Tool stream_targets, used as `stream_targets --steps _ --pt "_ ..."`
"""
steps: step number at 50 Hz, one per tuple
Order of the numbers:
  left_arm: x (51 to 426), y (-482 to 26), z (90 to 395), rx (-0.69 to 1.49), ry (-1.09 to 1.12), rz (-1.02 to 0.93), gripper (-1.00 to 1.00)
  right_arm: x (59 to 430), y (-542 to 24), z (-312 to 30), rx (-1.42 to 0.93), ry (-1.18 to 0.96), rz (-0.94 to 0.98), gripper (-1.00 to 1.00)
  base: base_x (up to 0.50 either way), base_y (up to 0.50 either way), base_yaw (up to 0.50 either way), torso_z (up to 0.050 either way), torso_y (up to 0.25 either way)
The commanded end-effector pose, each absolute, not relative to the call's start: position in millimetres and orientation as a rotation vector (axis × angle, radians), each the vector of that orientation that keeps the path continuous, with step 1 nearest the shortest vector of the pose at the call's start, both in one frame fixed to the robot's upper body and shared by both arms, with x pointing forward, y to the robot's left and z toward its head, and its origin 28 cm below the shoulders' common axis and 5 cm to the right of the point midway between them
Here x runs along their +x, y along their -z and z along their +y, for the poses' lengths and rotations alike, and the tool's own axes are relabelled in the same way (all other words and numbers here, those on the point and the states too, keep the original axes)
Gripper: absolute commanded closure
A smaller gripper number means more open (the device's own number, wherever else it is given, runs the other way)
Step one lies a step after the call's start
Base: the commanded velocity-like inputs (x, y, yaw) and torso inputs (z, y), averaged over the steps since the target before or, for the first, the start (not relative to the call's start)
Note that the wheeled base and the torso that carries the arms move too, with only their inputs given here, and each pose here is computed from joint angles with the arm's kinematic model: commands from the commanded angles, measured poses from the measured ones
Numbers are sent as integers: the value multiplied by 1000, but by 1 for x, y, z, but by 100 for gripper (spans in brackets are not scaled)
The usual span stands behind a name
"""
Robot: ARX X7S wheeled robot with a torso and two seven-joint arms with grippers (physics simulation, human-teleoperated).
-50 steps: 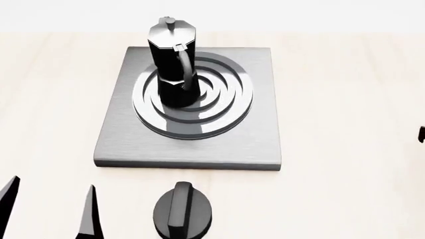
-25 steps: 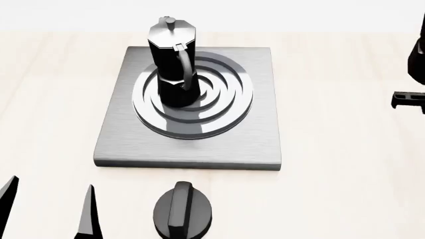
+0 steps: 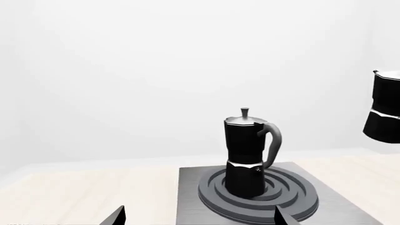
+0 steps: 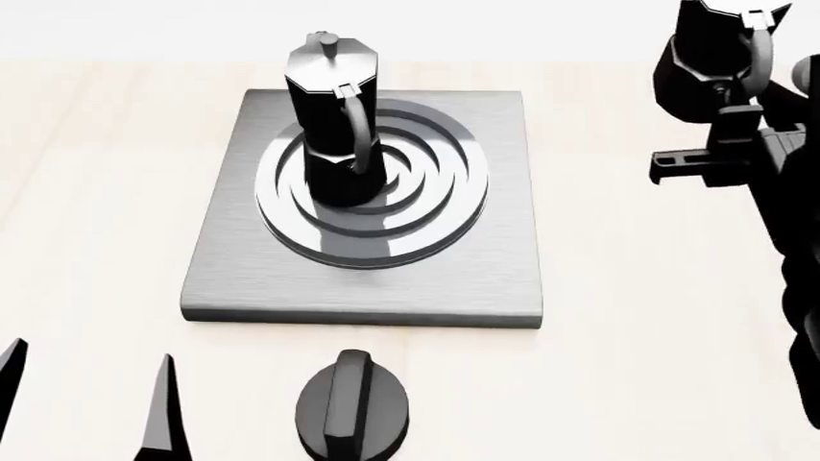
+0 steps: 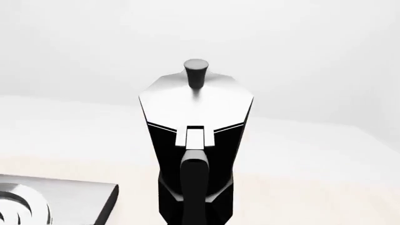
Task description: Put both moka pots on the stove.
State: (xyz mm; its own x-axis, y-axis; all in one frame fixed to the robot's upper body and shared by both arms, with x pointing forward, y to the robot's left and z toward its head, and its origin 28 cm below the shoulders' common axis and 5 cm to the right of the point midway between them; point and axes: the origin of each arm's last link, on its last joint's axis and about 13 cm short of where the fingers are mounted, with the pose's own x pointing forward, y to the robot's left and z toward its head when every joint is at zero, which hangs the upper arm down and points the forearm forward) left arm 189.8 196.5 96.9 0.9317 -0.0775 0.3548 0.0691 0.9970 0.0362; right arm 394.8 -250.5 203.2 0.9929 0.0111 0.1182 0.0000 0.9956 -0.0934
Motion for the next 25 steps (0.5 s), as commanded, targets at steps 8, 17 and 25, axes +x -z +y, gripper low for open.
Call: stream_targets --steps 8,17,25 --pt "189 -96 198 21 67 -366 -100 418 -224 -206 -98 -144 -171 100 0 0 0 0 1" --pt "187 -95 198 18 64 -364 -100 427 -220 -189 -95 -186 -157 100 0 0 0 0 1" --pt "187 -95 198 18 62 -365 -100 431 -214 -172 -92 -230 -130 100 0 0 0 0 1"
